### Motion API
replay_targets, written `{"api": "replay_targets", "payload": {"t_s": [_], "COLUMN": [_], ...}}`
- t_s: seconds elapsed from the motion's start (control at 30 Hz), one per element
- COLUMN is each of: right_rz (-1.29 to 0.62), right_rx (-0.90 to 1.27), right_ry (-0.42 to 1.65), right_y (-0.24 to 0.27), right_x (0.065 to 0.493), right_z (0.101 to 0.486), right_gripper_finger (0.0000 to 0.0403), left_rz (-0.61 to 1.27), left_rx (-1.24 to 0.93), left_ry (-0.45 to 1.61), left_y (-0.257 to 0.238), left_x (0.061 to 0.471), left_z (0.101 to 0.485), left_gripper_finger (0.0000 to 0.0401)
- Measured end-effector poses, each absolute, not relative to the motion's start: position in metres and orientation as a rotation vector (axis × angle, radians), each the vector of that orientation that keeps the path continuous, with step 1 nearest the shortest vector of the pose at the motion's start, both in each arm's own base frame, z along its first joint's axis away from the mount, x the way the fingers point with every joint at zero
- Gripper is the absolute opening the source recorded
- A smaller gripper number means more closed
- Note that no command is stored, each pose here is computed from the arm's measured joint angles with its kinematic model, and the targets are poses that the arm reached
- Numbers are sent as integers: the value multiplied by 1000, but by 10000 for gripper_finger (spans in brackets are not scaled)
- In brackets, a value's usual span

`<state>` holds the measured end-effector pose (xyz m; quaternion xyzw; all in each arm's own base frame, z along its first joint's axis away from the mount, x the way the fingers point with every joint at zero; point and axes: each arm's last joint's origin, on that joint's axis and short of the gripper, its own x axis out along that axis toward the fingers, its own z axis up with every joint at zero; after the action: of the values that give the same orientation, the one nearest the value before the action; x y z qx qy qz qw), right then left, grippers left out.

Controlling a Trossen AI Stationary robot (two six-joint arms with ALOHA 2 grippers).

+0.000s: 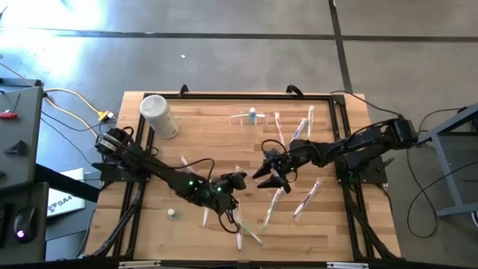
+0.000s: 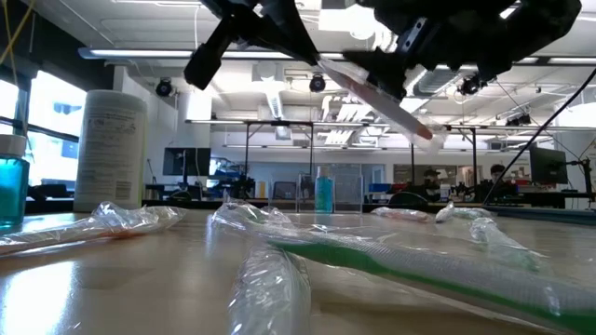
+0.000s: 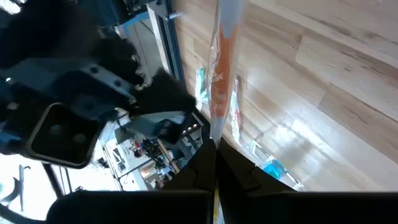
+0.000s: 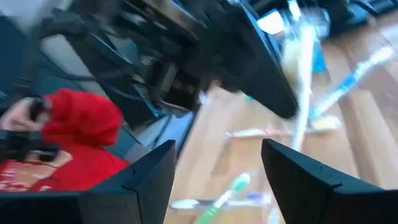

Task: Pick & Place toothbrushing station
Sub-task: Put the middle orange toothbrush into the transparent organizer

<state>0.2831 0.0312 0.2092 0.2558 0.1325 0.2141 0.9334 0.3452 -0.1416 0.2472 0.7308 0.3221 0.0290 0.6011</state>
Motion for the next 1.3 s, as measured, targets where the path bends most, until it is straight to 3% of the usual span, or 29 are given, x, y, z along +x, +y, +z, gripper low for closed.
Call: {"api": "replay_targets", "payload": {"t_s": [0.13, 0.4, 1.3], "right_rz": [406, 121, 238], "right_rx": [504, 445, 483], "right_ry": [269, 364, 349], "right_y": [30, 23, 28], "right_x": [277, 277, 283], "right_z": [217, 200, 196], "right_gripper_finger": [231, 231, 231], "left_rz": [65, 64, 71], "left_rx": [1695, 1716, 1736], "left_ry": [746, 746, 720], "left_y": [-142, -142, -142], "left_x": [345, 345, 347], "left_z": [247, 248, 251], "left_gripper_finger": [0, 0, 0]}}
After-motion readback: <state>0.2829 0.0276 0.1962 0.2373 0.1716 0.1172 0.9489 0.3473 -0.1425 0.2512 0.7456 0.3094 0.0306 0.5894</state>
